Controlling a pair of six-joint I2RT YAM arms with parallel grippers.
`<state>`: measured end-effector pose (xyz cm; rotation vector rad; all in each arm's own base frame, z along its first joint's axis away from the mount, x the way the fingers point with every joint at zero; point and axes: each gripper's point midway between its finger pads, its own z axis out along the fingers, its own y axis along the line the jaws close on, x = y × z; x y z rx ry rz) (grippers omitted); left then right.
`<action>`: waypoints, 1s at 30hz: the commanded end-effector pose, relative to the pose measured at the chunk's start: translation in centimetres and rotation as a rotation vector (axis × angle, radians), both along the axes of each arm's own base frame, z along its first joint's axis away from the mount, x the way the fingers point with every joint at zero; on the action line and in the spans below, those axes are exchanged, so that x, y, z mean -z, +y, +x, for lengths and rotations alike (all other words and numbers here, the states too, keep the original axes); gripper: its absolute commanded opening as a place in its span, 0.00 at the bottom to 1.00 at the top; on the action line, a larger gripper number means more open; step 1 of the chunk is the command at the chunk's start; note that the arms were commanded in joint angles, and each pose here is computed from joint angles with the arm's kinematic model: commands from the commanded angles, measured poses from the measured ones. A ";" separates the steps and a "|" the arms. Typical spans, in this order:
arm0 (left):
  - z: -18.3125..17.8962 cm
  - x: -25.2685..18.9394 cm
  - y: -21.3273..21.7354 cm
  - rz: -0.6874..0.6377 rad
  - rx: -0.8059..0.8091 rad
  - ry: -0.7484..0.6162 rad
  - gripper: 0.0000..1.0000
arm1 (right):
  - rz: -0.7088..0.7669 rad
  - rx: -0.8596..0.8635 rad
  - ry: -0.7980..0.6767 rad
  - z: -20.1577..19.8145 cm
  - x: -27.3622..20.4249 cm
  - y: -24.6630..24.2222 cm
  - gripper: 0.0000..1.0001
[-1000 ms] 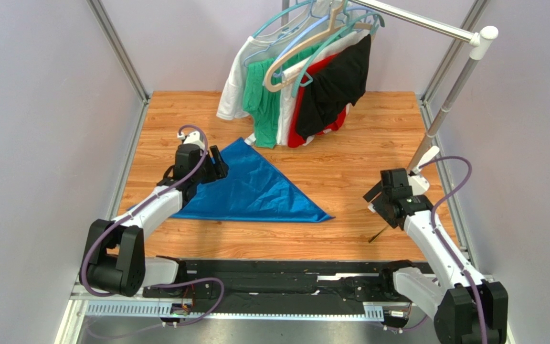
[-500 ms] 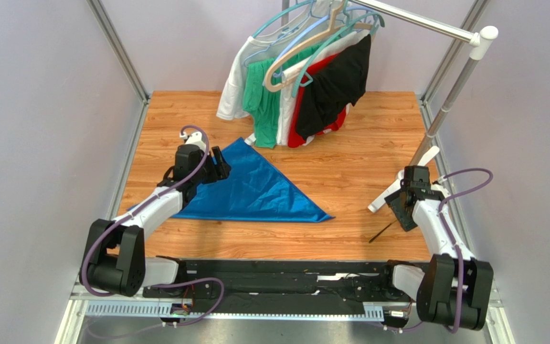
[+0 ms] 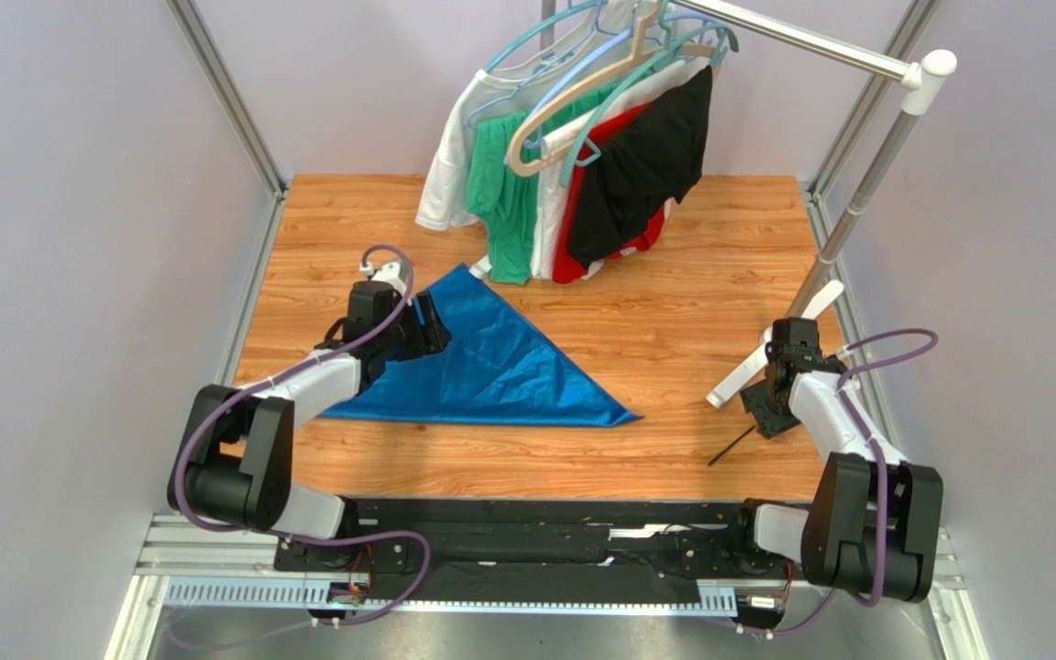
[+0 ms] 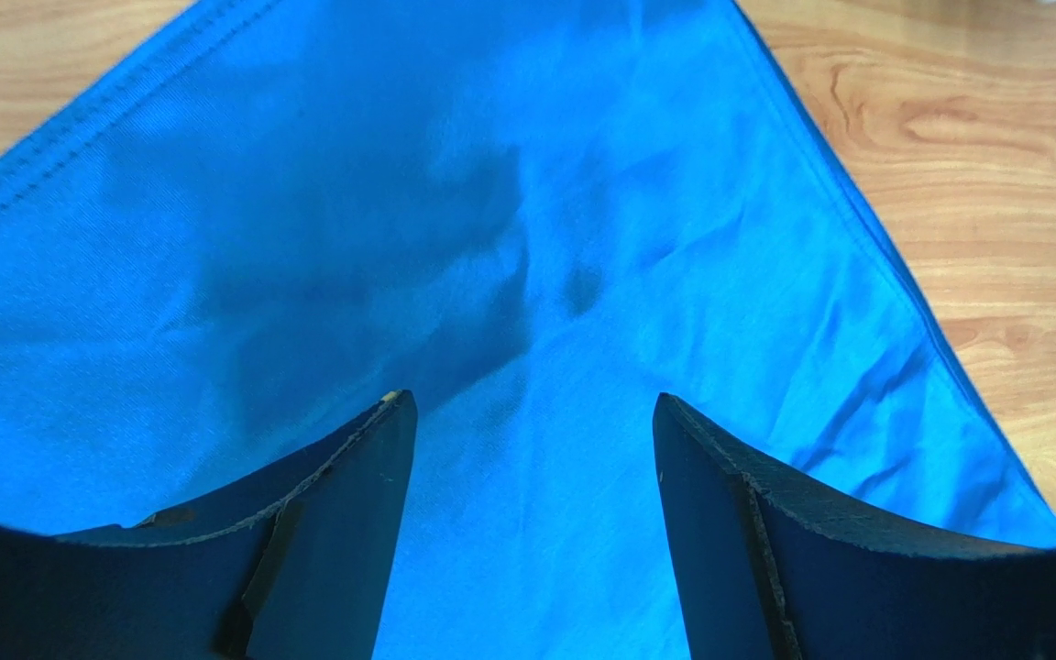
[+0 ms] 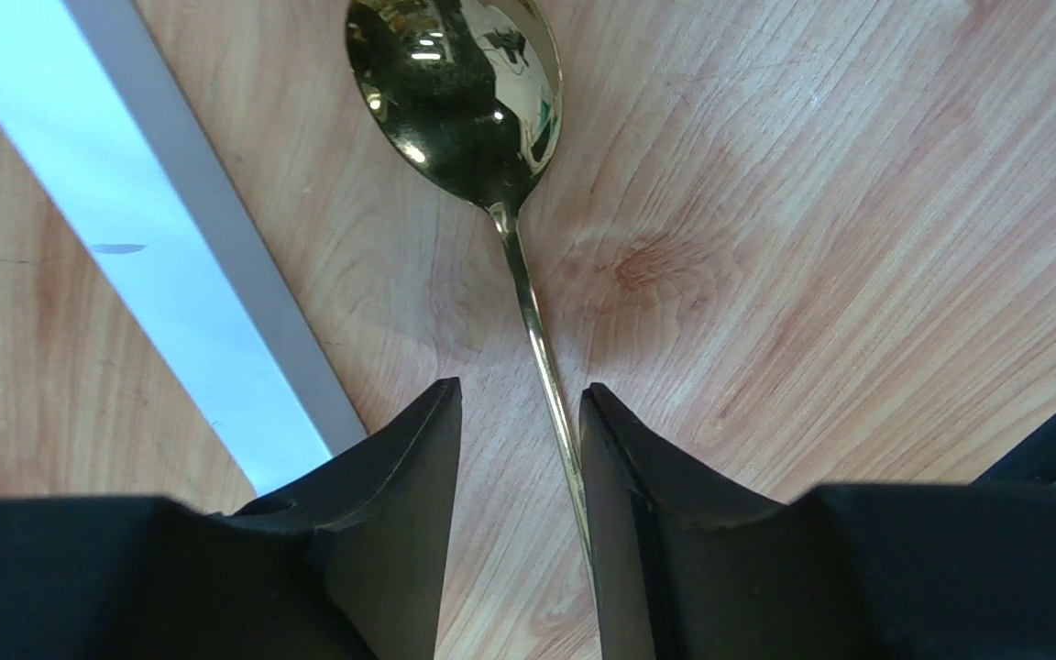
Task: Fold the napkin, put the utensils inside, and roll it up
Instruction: Grab a utensil with the right arm
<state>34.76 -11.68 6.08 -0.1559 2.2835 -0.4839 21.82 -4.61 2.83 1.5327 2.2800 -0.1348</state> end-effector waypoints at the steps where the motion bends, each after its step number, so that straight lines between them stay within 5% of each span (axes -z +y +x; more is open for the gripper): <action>1: 1.1 -1.3 -0.9 -0.029 0.030 -0.050 0.73 | -0.025 0.031 0.008 0.3 0.6 -0.8 0.40; 15: 0.9 -2.0 -0.5 -0.014 0.021 -0.075 0.73 | -0.022 0.002 0.031 0.4 2.1 -1.3 0.28; 21: 0.8 -2.2 -0.1 -0.003 0.013 -0.086 0.73 | -0.002 -0.021 0.054 0.1 3.0 -0.9 0.15; 24: 0.7 -2.2 -0.1 -0.004 0.011 -0.088 0.73 | 0.012 -0.036 0.064 -0.1 3.3 -0.7 0.00; 30: 0.7 -2.5 -0.2 -0.008 0.014 -0.096 0.73 | 0.033 -0.053 0.021 0.0 2.2 -0.1 0.00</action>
